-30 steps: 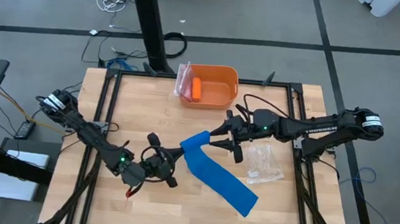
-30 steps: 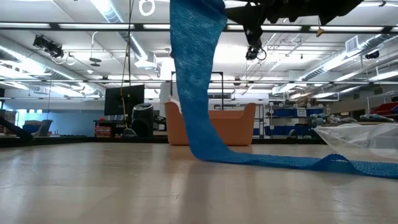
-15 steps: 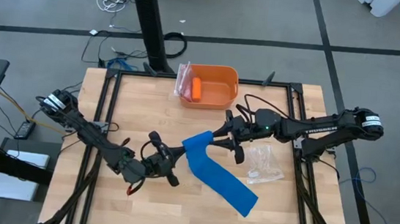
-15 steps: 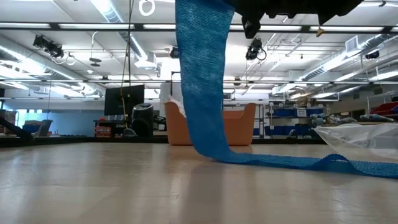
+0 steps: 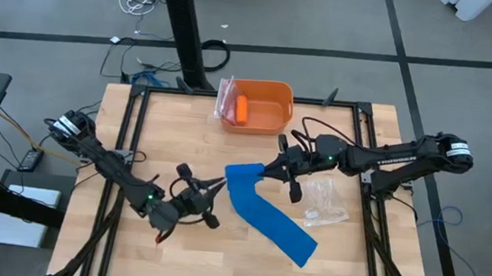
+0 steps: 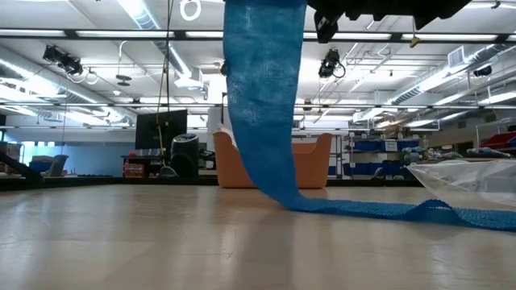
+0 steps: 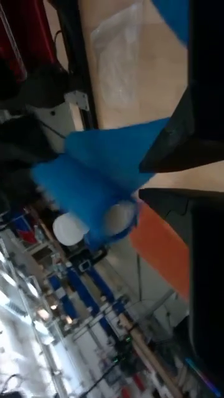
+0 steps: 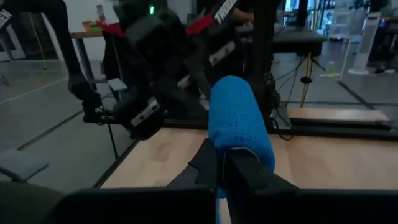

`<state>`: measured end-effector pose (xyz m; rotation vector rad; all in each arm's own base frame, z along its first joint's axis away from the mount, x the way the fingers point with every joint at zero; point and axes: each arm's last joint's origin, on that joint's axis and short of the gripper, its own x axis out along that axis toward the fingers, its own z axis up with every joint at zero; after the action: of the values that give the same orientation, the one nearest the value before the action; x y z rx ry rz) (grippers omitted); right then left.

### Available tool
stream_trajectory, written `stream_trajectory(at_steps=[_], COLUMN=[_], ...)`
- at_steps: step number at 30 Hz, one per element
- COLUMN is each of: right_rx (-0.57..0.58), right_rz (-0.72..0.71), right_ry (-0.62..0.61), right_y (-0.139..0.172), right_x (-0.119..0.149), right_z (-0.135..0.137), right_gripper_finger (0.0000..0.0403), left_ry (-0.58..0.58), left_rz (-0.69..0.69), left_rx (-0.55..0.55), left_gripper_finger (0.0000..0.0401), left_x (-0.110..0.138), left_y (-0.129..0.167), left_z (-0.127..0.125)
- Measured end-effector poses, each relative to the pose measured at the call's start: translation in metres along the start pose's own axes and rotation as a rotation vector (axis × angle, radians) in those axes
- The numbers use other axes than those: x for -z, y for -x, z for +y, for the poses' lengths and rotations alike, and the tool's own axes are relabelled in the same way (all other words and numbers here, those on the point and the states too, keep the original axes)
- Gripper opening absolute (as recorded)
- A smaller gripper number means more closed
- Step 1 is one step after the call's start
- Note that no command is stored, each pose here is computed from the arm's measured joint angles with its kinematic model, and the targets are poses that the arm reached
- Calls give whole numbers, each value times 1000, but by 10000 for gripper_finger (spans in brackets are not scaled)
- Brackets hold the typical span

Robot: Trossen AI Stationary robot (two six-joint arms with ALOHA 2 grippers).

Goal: Roll bandage
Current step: Roll the blue bandage

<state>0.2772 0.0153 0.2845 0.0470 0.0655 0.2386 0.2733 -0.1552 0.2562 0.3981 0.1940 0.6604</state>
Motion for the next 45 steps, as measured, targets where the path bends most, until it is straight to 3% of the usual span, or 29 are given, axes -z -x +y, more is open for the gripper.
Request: stream_trajectory(at_steps=[6,11,14,20,23,26,33,38,42,45], right_rx=[12,97,133,171,172,168,218,206,181,174], right_rz=[-2,53,67,75,88,123,115,70,64,71], right_ry=[49,153,203,232,239,240,261,277,288,325], right_y=[10,21,26,30,30,34,53,56,47,38], right_x=[-8,-9,-11,-12,-11,-9,-20,-27,-23,-18], right_z=[1,-2,-6,-13,-14,-13,-9,-7,-9,-10], right_gripper_finger=[9,8,8,8,8,8,8,8,8,8], left_ry=[24,-20,-33,-36,19,69,184,375,543,586], left_rz=[84,168,195,196,56,-83,-180,-266,-288,-278], left_rx=[44,-146,-173,37,211,311,446,468,569,651], left_gripper_finger=[76,80,80,63,48,35,13,12,24,41], left_x=[21,42,44,37,34,35,54,63,60,58], left_y=[-5,-21,-32,-61,-75,-83,-72,-66,-72,-77], left_z=[-2,12,20,30,37,49,94,127,145,148])
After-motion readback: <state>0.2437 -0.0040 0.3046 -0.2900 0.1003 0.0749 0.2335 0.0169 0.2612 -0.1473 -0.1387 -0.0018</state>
